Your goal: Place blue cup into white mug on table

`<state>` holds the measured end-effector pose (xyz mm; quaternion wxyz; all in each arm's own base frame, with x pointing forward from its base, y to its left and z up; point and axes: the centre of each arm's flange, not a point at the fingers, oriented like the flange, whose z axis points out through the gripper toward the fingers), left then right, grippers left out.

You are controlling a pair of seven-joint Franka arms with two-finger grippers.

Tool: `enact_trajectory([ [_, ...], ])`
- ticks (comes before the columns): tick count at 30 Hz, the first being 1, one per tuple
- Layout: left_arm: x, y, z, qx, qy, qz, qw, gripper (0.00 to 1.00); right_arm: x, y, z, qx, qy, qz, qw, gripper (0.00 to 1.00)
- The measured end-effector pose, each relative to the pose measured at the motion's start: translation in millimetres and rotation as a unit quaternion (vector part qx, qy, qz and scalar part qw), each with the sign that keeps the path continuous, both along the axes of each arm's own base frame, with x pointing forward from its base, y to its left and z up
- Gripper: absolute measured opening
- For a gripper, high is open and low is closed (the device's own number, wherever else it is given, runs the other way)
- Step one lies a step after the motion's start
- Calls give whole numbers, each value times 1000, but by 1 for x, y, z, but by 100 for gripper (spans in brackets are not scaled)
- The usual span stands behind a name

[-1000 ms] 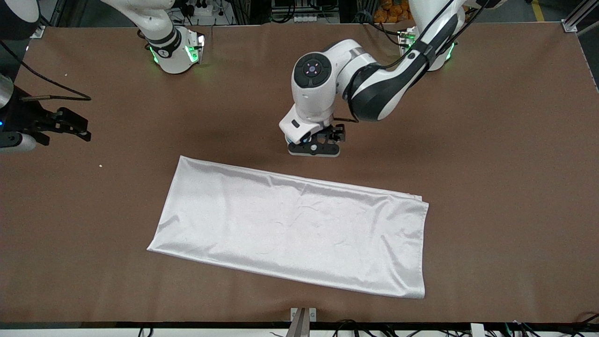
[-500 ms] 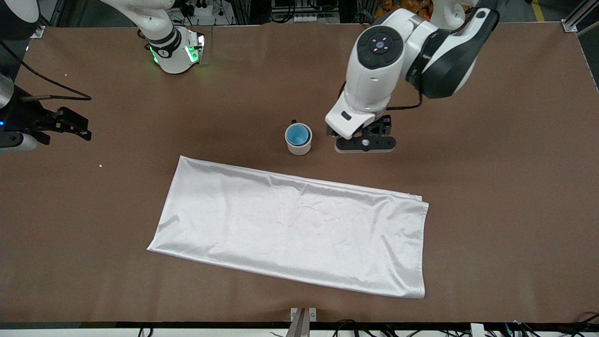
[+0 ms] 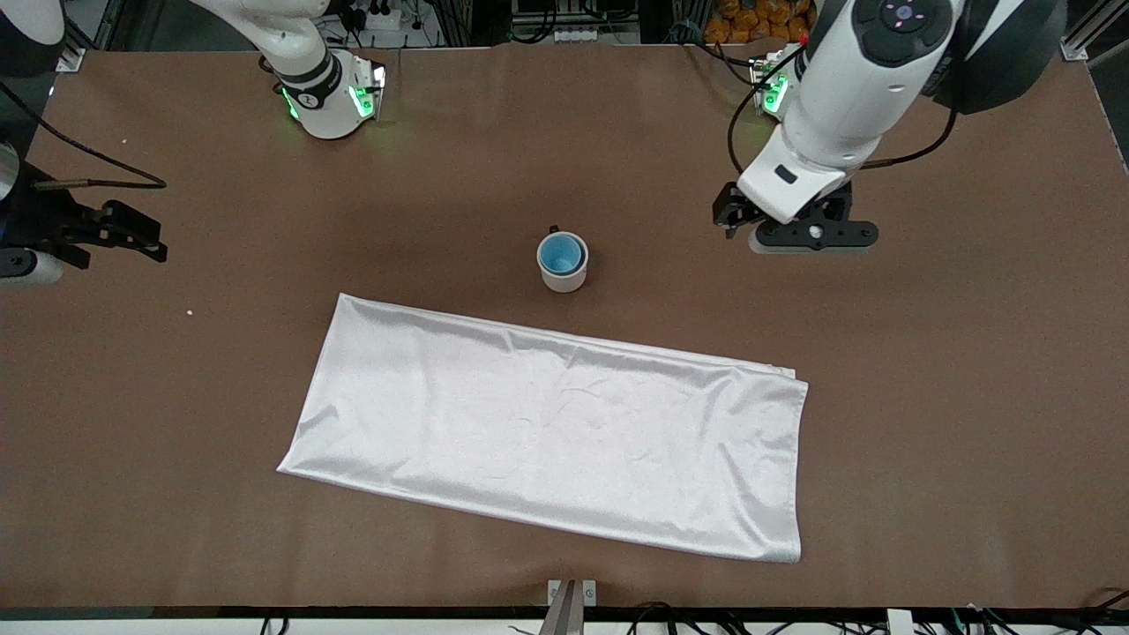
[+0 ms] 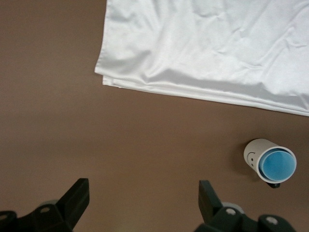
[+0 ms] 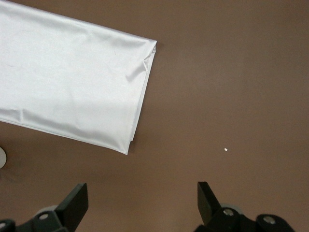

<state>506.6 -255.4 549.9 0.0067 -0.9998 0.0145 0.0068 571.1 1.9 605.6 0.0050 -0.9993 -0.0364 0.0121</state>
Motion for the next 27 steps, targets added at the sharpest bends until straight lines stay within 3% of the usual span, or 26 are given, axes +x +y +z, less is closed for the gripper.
enact_trajectory([
  [11, -15, 64, 22, 8, 14, 31, 999, 100, 0, 0, 0, 0, 0, 0, 1000, 100],
  [27, 3, 146, 20, 2, 31, 83, 996, 100, 0, 0, 0, 0, 0, 0, 1000, 100],
])
